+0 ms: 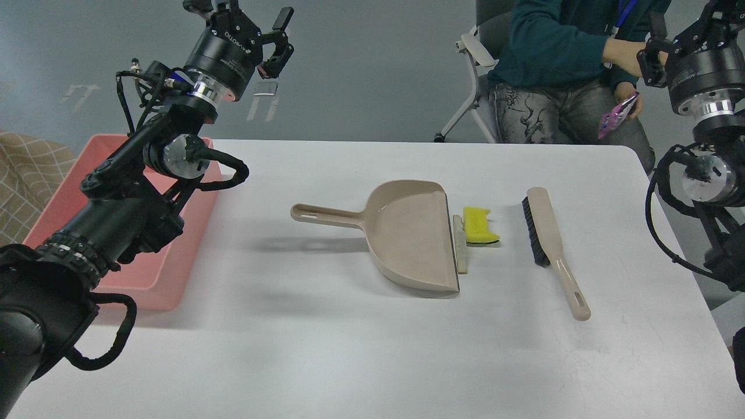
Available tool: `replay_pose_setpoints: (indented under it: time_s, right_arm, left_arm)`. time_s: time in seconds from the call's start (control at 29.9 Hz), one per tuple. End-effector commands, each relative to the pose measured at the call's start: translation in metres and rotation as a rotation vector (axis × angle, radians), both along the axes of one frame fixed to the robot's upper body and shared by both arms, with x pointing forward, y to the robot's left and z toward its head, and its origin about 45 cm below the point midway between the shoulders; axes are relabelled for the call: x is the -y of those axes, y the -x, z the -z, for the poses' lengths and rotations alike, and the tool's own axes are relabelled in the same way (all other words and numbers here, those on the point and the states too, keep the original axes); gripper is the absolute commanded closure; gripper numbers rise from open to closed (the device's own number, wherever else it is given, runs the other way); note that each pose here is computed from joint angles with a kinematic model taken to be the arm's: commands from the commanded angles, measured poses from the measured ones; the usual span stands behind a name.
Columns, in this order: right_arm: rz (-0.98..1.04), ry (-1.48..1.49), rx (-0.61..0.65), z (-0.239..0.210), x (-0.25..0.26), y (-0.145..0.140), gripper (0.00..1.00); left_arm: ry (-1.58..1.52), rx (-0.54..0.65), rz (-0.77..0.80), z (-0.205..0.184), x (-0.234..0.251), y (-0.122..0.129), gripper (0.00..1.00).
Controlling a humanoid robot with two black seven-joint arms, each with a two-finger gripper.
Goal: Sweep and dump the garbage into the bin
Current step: 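Raise the left arm and move the left gripper above the pink bin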
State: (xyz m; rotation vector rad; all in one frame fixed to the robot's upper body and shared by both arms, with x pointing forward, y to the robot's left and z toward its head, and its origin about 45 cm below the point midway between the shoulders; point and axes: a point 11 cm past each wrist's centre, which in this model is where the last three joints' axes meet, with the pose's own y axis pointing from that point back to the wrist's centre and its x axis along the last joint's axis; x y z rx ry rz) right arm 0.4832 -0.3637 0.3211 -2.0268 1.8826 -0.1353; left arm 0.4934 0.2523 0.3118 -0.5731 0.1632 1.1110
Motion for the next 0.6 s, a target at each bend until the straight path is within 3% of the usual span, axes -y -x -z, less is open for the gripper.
replay_pose_setpoints:
  time_s: [0.0, 0.57]
  right_arm:
    - [0.009, -0.002, -0.001, 0.002, 0.014, 0.005, 0.0]
    - [0.018, 0.001, -0.016, 0.006, 0.014, 0.006, 0.0]
  left_arm:
    - [0.017, -0.01, 0.016, 0.005, 0.015, 0.001, 0.02]
    - [0.016, -0.018, -0.023, 0.005, -0.001, -0.004, 0.02]
